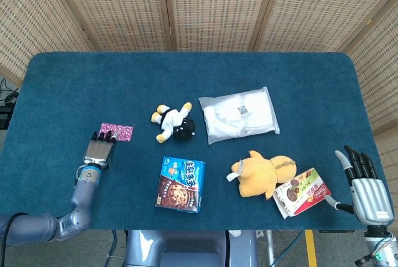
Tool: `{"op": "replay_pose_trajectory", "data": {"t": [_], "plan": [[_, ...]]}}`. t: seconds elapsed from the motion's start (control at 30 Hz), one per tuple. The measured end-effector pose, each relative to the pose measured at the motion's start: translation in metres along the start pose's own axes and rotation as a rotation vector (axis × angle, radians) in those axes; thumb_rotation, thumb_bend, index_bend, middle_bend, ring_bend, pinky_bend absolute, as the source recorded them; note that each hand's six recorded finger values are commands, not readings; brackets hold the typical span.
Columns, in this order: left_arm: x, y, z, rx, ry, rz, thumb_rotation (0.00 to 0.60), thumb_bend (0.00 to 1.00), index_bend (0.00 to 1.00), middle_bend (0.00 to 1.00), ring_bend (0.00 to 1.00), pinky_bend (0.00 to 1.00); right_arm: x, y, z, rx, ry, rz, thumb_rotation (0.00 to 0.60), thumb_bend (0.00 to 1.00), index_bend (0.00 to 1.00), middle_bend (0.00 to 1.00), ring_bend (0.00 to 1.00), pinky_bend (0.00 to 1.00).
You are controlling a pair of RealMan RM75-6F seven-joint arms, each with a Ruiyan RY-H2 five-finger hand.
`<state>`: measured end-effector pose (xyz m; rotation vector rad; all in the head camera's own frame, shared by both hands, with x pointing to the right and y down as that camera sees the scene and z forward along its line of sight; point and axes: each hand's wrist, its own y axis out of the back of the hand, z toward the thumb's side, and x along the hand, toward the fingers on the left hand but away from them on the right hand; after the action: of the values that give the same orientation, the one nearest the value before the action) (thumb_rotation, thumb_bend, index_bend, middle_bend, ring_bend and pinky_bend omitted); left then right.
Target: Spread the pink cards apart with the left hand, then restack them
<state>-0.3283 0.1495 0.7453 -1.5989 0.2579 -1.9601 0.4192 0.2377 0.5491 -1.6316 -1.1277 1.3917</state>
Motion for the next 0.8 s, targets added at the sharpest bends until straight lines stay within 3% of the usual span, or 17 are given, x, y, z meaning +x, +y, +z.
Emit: {"op": "replay_pose_trajectory", "data": {"t": [0.8], "plan": [[-0.002,-0.023,-0.068,0.016,0.102,-0.027,0.6,0.66,0.0,0.0,0.0,0.0,0.0,-0.003,0.003,0.011,0.006,0.004,0.6,0.03,0.0,0.0,0.0,0.0]]}}
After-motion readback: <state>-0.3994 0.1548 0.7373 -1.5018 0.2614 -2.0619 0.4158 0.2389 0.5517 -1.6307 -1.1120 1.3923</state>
